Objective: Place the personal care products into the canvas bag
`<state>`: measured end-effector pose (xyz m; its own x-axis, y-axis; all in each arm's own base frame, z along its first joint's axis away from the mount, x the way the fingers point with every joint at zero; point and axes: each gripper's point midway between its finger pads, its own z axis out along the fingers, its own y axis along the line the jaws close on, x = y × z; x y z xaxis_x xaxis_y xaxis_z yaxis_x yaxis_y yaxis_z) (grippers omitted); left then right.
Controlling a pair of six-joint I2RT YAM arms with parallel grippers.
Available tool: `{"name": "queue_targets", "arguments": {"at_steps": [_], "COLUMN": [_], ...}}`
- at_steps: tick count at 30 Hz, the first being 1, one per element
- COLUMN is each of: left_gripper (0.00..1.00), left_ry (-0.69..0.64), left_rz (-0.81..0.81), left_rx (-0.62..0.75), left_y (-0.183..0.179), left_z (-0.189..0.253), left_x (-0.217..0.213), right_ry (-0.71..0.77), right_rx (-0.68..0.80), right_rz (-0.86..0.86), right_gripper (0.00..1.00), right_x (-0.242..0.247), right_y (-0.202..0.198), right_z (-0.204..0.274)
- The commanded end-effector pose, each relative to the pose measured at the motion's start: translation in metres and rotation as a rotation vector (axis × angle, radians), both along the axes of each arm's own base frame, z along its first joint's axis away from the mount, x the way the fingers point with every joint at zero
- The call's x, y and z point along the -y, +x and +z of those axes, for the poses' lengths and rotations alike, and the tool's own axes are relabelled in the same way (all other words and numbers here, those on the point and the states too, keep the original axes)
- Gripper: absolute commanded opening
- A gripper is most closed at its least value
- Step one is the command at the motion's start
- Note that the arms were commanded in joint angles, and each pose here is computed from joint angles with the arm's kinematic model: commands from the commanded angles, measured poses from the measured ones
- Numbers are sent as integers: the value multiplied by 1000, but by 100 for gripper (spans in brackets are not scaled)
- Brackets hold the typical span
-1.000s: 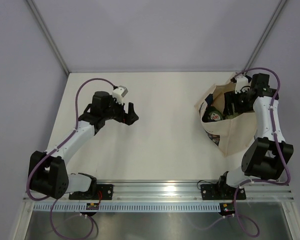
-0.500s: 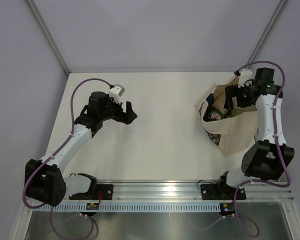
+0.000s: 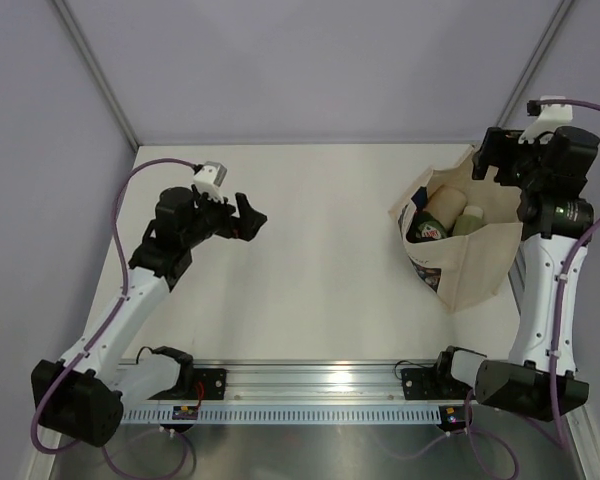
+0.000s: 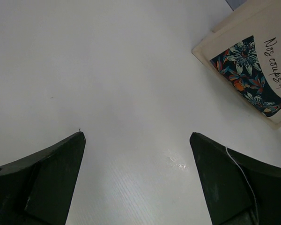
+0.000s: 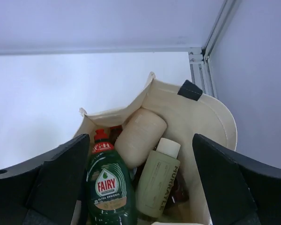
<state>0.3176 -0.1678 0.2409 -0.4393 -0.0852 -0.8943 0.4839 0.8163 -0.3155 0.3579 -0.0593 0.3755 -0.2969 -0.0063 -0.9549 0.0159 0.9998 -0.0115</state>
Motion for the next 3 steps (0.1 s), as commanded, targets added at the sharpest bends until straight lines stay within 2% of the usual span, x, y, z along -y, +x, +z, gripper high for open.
{"name": "queue_targets", "arguments": {"at_steps": [1,3], "left_gripper": [99,99], "left_ry": [-47,-41], "left_rz": [56,68], "left_rx": [73,79], "left_y": [1,-2], "left_z": [23,22], "left_x": [-7,-11], "right_ry": [86,93], "right_rx": [48,42], "right_rz": [-89,-103], "right_gripper": [100,99], "right_x": [7,8], "right_y": [6,2], "right_z": [7,3]}}
